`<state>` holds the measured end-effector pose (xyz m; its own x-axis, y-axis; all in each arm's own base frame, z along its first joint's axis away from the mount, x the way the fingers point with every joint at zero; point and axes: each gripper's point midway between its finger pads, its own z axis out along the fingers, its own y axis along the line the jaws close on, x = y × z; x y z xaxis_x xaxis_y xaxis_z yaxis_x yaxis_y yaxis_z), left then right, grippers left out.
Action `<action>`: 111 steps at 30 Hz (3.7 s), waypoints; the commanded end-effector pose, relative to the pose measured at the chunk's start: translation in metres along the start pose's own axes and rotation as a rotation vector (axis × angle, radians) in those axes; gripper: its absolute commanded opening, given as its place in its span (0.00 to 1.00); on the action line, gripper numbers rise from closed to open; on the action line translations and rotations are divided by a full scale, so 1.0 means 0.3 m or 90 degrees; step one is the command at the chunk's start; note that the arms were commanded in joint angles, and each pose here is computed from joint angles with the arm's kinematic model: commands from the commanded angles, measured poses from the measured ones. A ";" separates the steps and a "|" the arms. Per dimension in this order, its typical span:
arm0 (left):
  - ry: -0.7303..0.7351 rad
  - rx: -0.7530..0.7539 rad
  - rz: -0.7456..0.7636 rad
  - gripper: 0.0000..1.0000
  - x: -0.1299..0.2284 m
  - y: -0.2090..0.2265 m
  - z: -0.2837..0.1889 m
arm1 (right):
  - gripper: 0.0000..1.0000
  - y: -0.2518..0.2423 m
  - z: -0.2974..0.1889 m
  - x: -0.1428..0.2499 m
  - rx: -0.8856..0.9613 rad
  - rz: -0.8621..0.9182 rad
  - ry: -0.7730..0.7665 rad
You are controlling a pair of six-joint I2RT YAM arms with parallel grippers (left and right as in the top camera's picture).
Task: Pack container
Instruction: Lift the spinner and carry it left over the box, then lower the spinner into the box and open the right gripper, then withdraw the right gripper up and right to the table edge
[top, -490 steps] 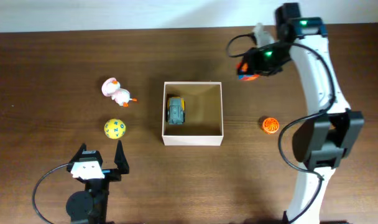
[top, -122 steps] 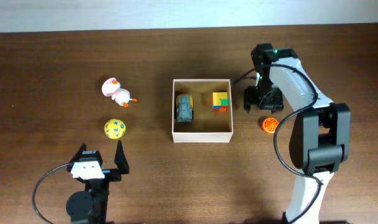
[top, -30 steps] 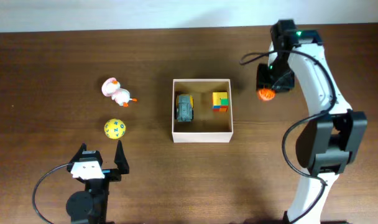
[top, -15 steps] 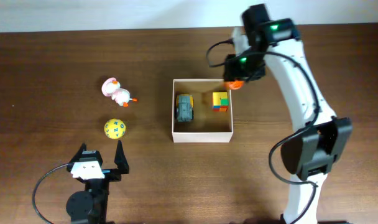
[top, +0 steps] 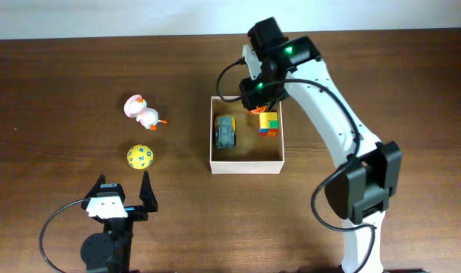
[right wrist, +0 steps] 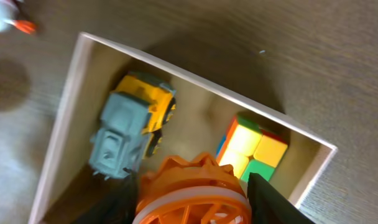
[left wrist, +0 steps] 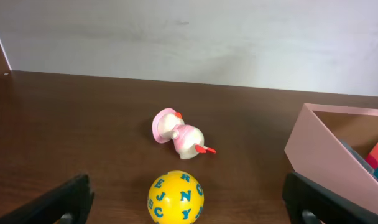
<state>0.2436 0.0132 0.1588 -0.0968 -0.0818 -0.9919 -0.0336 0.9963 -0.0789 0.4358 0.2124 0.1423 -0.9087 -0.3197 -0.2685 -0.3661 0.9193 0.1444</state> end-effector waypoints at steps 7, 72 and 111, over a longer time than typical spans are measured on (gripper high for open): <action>-0.003 -0.001 0.012 0.99 0.003 0.001 0.000 | 0.50 -0.037 0.167 0.034 0.028 -0.039 0.051; -0.003 -0.001 0.012 0.99 0.003 0.001 0.000 | 0.65 -0.450 -0.210 0.024 0.283 0.252 0.013; -0.003 -0.006 0.012 0.99 0.003 0.005 0.000 | 0.99 -0.947 -0.320 0.210 0.226 0.513 0.003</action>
<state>0.2436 0.0132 0.1588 -0.0968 -0.0818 -0.9919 -0.0336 0.9963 -0.0789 0.4626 -0.0926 0.1574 -0.8745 0.4555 -0.1669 0.4672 0.8834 -0.0372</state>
